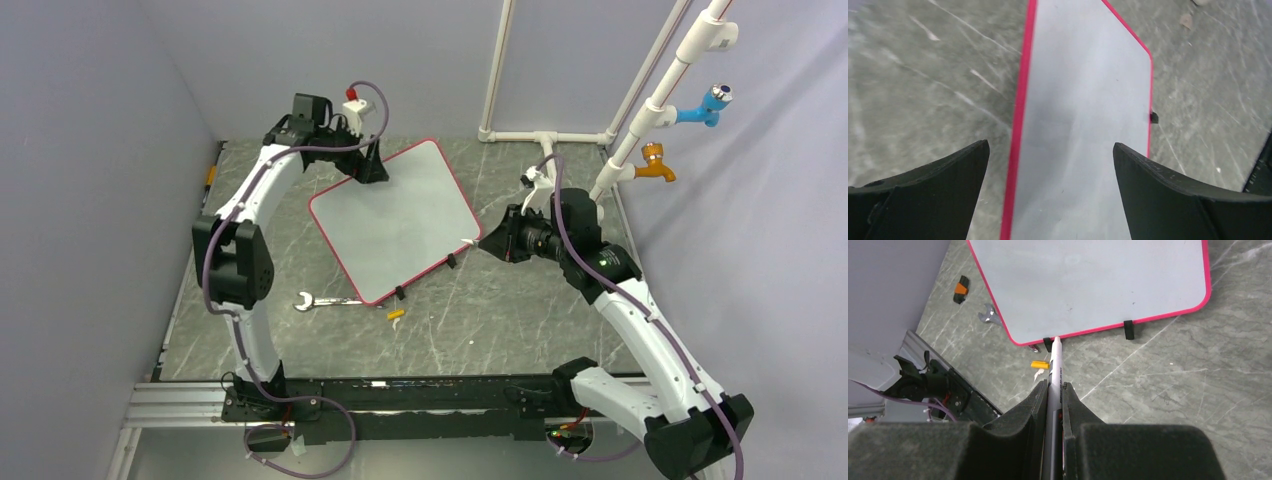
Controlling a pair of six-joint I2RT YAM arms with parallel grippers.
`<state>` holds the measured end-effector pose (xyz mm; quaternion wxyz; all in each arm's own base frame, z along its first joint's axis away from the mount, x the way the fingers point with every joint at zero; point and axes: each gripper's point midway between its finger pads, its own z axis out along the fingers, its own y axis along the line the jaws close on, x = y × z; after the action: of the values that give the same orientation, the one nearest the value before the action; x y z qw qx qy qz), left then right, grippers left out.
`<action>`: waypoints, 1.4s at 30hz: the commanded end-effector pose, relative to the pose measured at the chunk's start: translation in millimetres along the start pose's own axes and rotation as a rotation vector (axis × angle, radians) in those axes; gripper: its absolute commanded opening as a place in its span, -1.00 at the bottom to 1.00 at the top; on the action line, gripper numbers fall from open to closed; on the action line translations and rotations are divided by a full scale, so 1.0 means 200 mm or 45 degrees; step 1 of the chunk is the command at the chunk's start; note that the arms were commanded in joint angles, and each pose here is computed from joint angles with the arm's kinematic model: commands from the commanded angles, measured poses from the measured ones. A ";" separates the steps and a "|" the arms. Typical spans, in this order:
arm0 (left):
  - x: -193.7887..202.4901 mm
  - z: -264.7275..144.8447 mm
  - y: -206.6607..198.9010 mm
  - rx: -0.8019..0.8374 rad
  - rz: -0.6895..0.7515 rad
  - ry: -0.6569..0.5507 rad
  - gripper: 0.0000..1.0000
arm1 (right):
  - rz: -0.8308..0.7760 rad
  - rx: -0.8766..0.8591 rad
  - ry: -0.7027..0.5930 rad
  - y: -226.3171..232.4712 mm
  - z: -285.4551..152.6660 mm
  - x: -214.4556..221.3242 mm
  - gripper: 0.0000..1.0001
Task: Write a sentence on the whiteboard
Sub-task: Move the whiteboard to the center of the board, then hold the whiteboard at the center of the board.
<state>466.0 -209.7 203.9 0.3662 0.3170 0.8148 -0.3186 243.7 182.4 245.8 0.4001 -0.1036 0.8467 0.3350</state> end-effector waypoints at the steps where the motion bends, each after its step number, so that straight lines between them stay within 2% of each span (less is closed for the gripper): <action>1: -0.26 -0.25 0.08 -0.246 0.094 -0.238 0.99 | -0.047 -0.001 -0.077 0.04 -0.04 -0.14 -1.00; 4: -0.30 -0.36 0.15 -0.367 0.110 -0.355 0.99 | -0.052 0.010 -0.084 0.04 -0.03 -0.17 -1.00; 6: -0.29 -0.40 0.07 -0.219 0.230 -0.409 0.99 | -0.050 0.009 -0.086 0.04 -0.02 -0.18 -1.00; 9: -0.28 -0.48 0.17 -0.314 0.072 -0.483 0.99 | -0.042 0.001 -0.089 0.05 0.00 -0.20 -1.00; 11: -0.26 -0.52 0.15 -0.178 -0.036 -0.445 0.97 | -0.040 0.000 -0.087 0.05 0.01 -0.21 -1.00; 13: -0.22 -0.54 0.17 -0.060 -0.109 -0.364 0.56 | -0.037 0.006 -0.088 0.04 0.01 -0.21 -1.00; 14: -0.21 -0.55 0.16 -0.009 -0.128 -0.352 0.42 | -0.036 0.005 -0.089 0.05 0.02 -0.22 -1.00; 22: -0.12 -0.49 0.12 0.161 -0.183 -0.256 0.18 | 0.000 -0.036 -0.051 0.06 0.08 -0.23 -1.00; 27: -0.03 -0.42 0.12 0.196 -0.225 -0.172 0.21 | 0.006 -0.046 -0.040 0.06 0.11 -0.25 -1.00; 42: 0.10 -0.26 0.17 0.248 -0.325 -0.069 0.07 | 0.044 -0.071 -0.024 0.07 0.15 -0.24 -1.00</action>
<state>459.6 -138.6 195.2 0.3069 0.2173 0.8193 -0.4329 277.8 203.0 249.8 0.3701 -0.0937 0.8552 0.3505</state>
